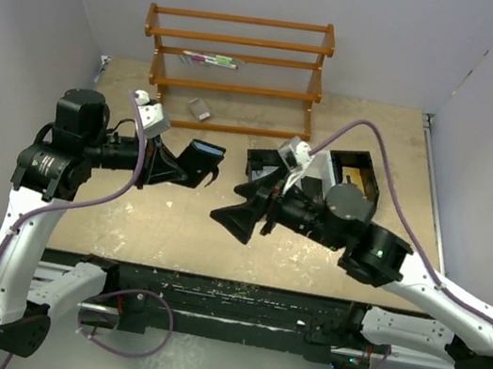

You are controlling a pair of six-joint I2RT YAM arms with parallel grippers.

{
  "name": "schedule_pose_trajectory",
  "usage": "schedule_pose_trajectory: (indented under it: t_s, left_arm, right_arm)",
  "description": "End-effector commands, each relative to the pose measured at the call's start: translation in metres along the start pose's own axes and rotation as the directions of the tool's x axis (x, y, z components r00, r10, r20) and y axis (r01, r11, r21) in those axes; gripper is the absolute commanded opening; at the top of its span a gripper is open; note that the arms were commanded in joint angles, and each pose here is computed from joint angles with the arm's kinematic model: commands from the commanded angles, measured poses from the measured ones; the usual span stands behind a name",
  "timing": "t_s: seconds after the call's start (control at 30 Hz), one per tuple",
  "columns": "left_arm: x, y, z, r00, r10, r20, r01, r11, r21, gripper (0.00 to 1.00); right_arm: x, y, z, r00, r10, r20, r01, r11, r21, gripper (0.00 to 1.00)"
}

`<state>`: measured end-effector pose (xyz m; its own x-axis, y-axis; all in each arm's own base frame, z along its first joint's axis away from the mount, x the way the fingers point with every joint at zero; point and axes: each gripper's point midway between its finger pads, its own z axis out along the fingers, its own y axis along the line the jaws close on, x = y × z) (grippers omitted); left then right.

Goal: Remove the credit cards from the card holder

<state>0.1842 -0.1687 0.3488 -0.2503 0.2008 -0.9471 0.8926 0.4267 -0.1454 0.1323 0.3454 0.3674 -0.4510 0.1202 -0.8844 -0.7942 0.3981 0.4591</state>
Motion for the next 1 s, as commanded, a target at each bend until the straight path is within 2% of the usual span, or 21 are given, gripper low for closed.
schedule_pose_trajectory:
  t_s: [0.0,0.17,0.33,0.63,0.97]
  left_arm:
    - [-0.022,-0.036,-0.009,0.997,0.038,0.061,-0.048,0.984,0.169,0.0]
    - [-0.023,-0.05,-0.011,0.998,0.007,0.063,-0.022,0.97,0.241,0.0]
    - [-0.022,-0.057,-0.014,0.999,-0.001,0.053,-0.014,0.963,0.27,0.0]
    - [-0.026,-0.08,-0.021,0.997,-0.063,0.054,0.036,0.917,0.397,0.0]
    - [-0.035,-0.098,-0.03,0.991,-0.122,0.057,0.08,0.872,0.483,0.0]
  right_arm:
    - [-0.029,0.021,-0.012,0.993,-0.114,0.026,0.117,0.972,-0.203,0.91]
    - [-0.03,0.012,0.013,0.992,-0.115,-0.057,0.099,0.969,-0.228,0.91]
    - [-0.024,0.014,0.028,0.991,-0.111,-0.081,0.085,0.959,-0.27,0.86]
    - [0.001,0.017,0.017,0.985,-0.125,-0.117,0.073,0.925,-0.372,0.63]
    - [-0.01,0.027,0.007,0.984,-0.155,-0.083,0.103,0.89,-0.444,0.53]
